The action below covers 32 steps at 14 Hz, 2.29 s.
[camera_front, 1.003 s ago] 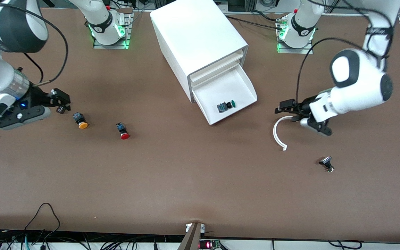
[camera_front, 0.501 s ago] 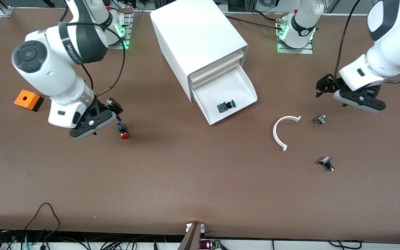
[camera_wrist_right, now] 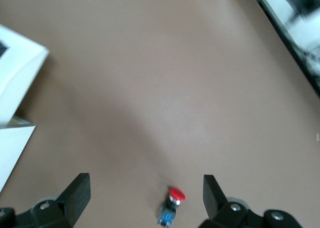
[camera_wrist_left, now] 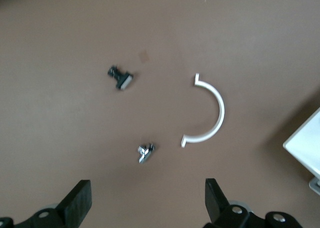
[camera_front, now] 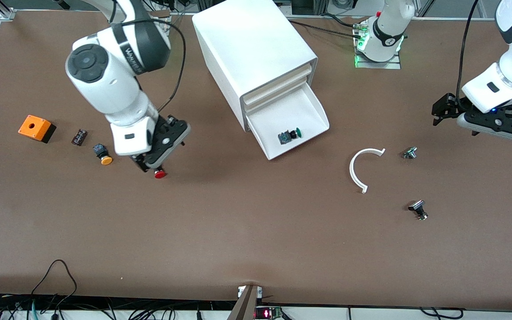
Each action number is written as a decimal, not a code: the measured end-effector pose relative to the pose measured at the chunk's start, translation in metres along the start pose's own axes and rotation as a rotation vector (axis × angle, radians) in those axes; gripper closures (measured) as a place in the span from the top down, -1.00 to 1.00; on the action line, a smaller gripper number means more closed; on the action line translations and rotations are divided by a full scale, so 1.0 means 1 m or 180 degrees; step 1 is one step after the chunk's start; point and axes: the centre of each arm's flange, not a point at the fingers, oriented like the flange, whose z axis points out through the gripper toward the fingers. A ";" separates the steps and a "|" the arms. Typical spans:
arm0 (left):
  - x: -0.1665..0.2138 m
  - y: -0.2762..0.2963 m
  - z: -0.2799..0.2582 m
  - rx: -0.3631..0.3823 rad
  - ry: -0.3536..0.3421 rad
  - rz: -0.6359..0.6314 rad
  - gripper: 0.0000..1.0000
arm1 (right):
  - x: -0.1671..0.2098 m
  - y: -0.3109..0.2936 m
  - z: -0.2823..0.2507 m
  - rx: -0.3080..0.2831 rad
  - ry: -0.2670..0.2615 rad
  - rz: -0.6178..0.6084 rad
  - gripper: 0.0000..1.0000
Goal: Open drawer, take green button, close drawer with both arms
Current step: 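Lower the right gripper into the open drawer over the green button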
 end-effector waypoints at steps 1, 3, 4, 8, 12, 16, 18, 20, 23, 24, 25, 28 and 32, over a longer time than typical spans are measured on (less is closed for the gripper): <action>-0.002 -0.004 0.001 -0.0010 -0.0037 -0.0075 1.00 | 0.015 -0.014 -0.003 -0.0001 0.0041 -0.0267 1.00; -0.003 -0.008 -0.004 -0.0008 -0.0034 -0.0278 1.00 | 0.047 -0.048 -0.001 0.0016 0.0106 -0.0739 1.00; -0.004 -0.009 -0.007 -0.0010 -0.0049 -0.0356 1.00 | 0.064 -0.068 0.004 0.0035 0.0129 -0.0912 1.00; -0.008 -0.012 -0.012 -0.0019 -0.0104 -0.0557 1.00 | 0.126 -0.141 0.024 0.0085 0.0234 -0.1553 1.00; -0.009 -0.016 -0.012 -0.0020 -0.0106 -0.0619 1.00 | 0.145 -0.176 0.041 0.0210 0.0110 -0.1838 1.00; -0.009 -0.016 -0.012 -0.0020 -0.0108 -0.0638 1.00 | 0.147 -0.199 0.071 0.0380 -0.0094 -0.2265 1.00; -0.009 -0.016 -0.012 -0.0020 -0.0109 -0.0640 1.00 | 0.153 -0.210 0.077 0.0398 -0.0093 -0.2375 1.00; -0.009 -0.016 -0.012 -0.0021 -0.0111 -0.0640 1.00 | 0.157 -0.221 0.085 0.0416 -0.0103 -0.2420 1.00; -0.009 -0.016 -0.012 -0.0021 -0.0114 -0.0641 1.00 | 0.156 -0.223 0.113 0.0472 -0.0178 -0.2432 1.00; -0.009 -0.016 -0.012 -0.0021 -0.0115 -0.0641 1.00 | 0.155 -0.224 0.122 0.0495 -0.0209 -0.2444 1.00; -0.009 -0.016 -0.012 -0.0021 -0.0115 -0.0641 1.00 | 0.154 -0.225 0.130 0.0510 -0.0233 -0.2458 1.00; -0.009 -0.016 -0.012 -0.0022 -0.0116 -0.0641 1.00 | 0.156 -0.236 0.147 0.0502 -0.0245 -0.2510 1.00; -0.009 -0.016 -0.012 -0.0022 -0.0118 -0.0643 1.00 | 0.162 -0.247 0.165 0.0445 -0.0142 -0.2554 1.00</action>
